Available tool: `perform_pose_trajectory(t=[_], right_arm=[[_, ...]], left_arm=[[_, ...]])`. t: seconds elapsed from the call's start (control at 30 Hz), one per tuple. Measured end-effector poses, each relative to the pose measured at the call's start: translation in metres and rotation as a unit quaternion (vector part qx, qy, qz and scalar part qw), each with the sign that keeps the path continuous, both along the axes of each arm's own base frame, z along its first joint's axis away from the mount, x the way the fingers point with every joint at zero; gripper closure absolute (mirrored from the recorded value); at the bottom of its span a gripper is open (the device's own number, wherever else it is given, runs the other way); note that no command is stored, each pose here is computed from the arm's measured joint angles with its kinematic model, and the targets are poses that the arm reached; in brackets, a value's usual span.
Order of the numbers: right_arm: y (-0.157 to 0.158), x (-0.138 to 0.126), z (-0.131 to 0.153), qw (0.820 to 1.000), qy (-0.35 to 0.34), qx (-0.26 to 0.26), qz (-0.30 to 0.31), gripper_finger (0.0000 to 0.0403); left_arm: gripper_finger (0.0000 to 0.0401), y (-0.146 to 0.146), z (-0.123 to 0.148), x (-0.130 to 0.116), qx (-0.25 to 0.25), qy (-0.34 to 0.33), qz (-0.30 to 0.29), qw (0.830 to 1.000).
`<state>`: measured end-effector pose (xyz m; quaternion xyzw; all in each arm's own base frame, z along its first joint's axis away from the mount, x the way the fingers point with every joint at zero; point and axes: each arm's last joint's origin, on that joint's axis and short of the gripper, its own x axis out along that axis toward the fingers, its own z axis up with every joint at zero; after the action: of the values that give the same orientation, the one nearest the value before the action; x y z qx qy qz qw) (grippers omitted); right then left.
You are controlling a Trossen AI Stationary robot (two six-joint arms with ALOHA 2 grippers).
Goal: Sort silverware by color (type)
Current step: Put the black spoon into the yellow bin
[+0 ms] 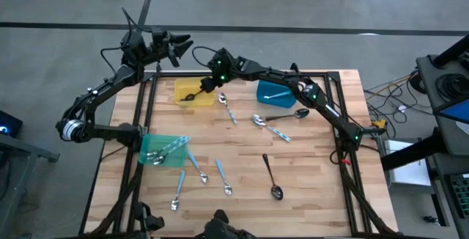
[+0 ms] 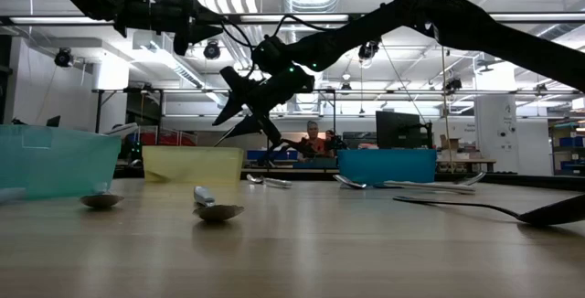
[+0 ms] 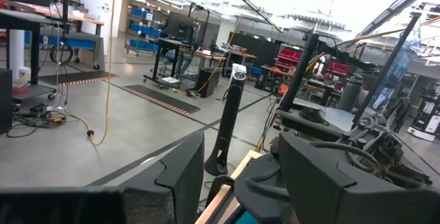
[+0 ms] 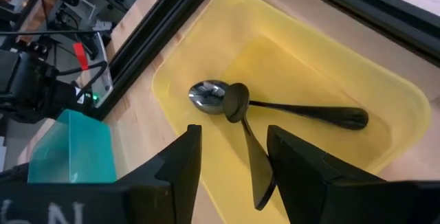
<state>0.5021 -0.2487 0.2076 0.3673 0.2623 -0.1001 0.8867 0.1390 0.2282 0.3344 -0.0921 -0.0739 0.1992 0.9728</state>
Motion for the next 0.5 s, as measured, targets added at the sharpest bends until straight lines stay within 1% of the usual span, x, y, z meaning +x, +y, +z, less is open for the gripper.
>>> perform_pose_trajectory(t=[0.13,0.5], right_arm=[[-0.0027,-0.0001,0.0014,1.0,-0.007,-0.006,-0.005,0.0241],[-0.0068,-0.0015,0.0011,0.999,0.001,-0.039,-0.024,0.0239]], left_arm=[[0.0235,0.0,0.0,0.0,0.0,0.0,0.0,1.0],[0.0235,0.0,0.0,0.0,0.0,0.0,0.001,1.0]])
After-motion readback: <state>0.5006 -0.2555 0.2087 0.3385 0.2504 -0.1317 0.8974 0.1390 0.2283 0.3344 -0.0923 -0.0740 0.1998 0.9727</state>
